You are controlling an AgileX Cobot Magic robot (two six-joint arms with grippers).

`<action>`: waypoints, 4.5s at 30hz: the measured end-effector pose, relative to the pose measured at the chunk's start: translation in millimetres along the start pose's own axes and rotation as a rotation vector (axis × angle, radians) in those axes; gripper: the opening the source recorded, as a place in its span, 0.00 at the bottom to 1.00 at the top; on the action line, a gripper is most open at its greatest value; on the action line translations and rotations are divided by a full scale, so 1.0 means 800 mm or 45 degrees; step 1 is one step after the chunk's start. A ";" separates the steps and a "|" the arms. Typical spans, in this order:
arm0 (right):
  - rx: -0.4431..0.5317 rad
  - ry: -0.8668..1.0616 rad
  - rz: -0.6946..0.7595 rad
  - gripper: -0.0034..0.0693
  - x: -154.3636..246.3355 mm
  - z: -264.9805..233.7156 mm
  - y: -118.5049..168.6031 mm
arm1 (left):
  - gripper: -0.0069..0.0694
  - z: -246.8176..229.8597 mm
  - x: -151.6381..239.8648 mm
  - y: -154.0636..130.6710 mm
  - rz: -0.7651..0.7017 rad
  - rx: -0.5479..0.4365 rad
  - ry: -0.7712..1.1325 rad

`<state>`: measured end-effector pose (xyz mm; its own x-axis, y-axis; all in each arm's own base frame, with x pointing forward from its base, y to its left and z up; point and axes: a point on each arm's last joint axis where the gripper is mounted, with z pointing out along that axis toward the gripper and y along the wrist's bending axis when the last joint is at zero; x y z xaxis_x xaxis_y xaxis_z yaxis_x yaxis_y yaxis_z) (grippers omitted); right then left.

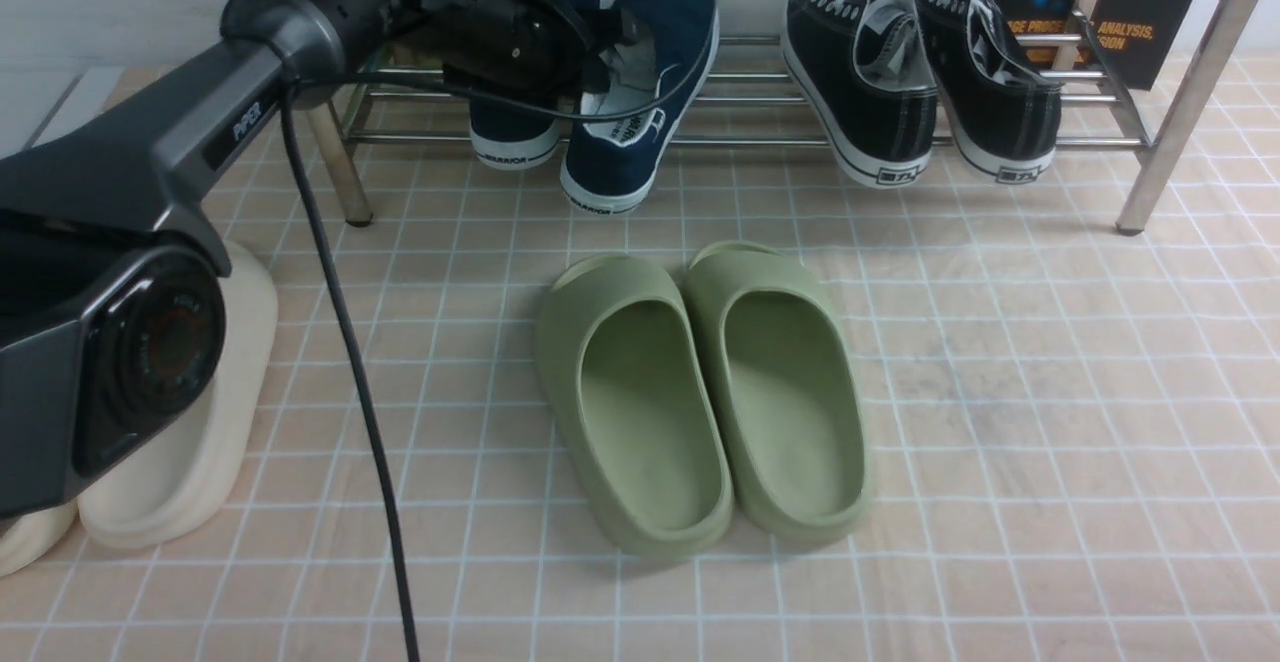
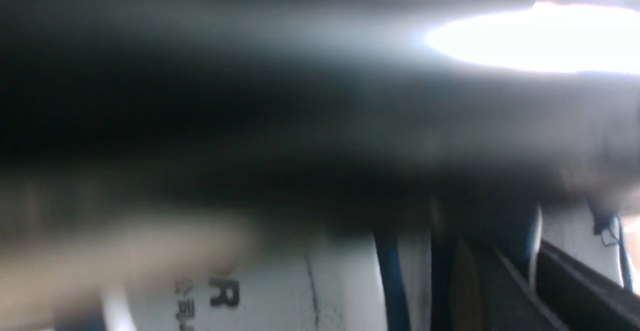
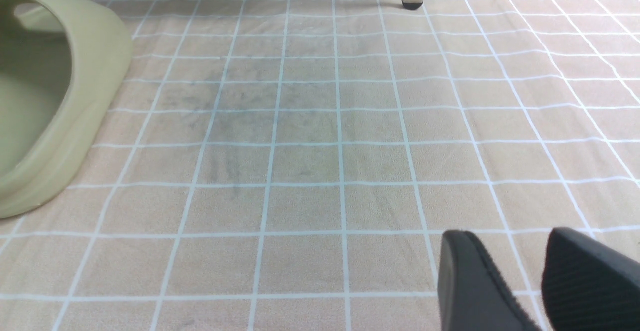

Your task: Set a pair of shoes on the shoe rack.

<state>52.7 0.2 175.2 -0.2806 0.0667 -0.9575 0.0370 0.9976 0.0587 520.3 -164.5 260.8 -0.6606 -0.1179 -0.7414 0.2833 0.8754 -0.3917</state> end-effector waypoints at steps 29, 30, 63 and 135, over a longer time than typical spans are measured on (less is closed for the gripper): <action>0.000 0.000 0.000 0.37 0.000 0.000 0.000 | 0.09 -0.094 0.027 -0.078 0.344 0.054 0.639; 0.000 0.000 0.000 0.37 0.000 0.000 0.000 | 0.09 -0.084 0.037 -0.081 0.372 0.051 0.676; 0.000 0.000 0.000 0.37 0.000 0.000 0.000 | 0.09 -0.017 0.036 -0.081 0.436 -0.322 0.234; 0.000 0.000 -0.001 0.37 0.000 0.000 0.000 | 0.13 -0.459 0.339 -0.011 0.743 -0.212 -0.384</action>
<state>52.7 0.2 175.2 -0.2807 0.0660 -0.9575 0.0371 0.9976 0.0579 83.0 -32.1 263.1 -0.2021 0.2911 -0.9351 0.4075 0.8932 0.1899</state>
